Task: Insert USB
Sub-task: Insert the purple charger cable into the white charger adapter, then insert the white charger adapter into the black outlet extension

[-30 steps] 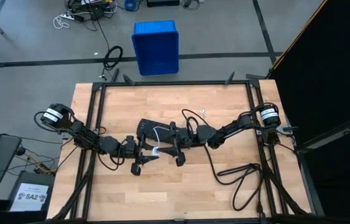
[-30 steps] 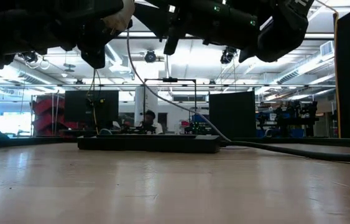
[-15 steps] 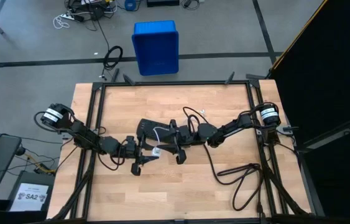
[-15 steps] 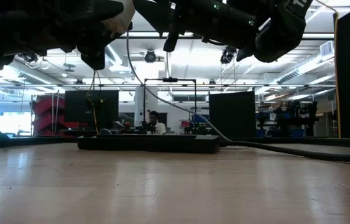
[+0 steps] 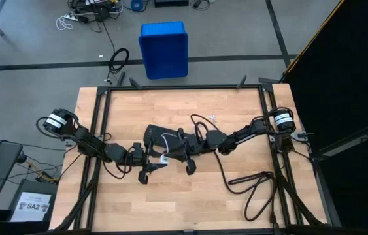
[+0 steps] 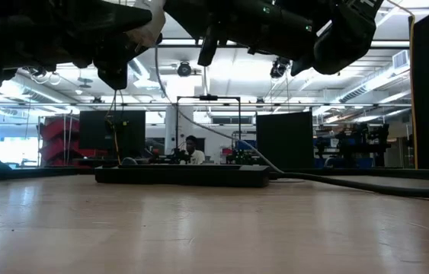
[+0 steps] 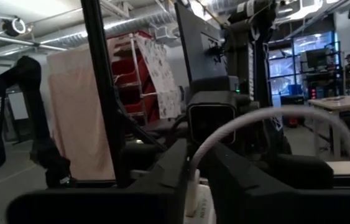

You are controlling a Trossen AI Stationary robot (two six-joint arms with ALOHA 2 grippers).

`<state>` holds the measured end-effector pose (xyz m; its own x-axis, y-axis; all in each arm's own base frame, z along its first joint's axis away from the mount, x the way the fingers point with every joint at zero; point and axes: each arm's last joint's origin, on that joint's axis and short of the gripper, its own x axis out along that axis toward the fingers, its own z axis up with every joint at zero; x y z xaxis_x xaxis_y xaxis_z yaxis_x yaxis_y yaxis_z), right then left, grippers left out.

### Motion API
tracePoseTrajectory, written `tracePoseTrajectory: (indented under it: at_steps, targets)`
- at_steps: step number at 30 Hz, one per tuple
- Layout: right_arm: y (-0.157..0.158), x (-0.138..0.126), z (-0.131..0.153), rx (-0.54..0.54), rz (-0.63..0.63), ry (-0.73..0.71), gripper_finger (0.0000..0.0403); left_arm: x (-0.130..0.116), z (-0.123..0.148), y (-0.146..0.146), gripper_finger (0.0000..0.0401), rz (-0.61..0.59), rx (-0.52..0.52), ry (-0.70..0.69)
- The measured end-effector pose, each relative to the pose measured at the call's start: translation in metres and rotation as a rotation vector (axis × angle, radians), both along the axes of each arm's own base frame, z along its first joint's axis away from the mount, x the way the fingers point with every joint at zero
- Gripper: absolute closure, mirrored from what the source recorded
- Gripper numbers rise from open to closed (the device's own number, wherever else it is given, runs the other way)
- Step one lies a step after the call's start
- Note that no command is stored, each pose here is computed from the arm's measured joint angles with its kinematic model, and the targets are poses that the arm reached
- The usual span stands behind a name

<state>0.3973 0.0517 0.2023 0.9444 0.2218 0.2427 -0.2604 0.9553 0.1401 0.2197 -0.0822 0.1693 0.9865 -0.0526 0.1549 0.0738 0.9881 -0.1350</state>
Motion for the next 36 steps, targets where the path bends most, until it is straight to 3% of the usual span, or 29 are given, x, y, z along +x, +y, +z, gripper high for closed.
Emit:
tracePoseTrajectory:
  at_steps: [22, 27, 36]
  targets:
    - [0.001, 0.0, -0.002, -0.048, 0.013, 0.012, 0.0397, -0.001, 0.002, 0.0, 0.0275, -0.001, -0.012, -0.025]
    - [0.001, -0.001, 0.002, -0.1, -0.005, -0.058, 0.0354, 0.0, 0.005, 0.0, 0.0275, -0.004, -0.025, -0.049]
    - [0.001, -0.002, 0.002, -0.13, -0.03, -0.078, 0.0222, -0.001, 0.01, 0.0, 0.0275, -0.015, -0.028, -0.093]
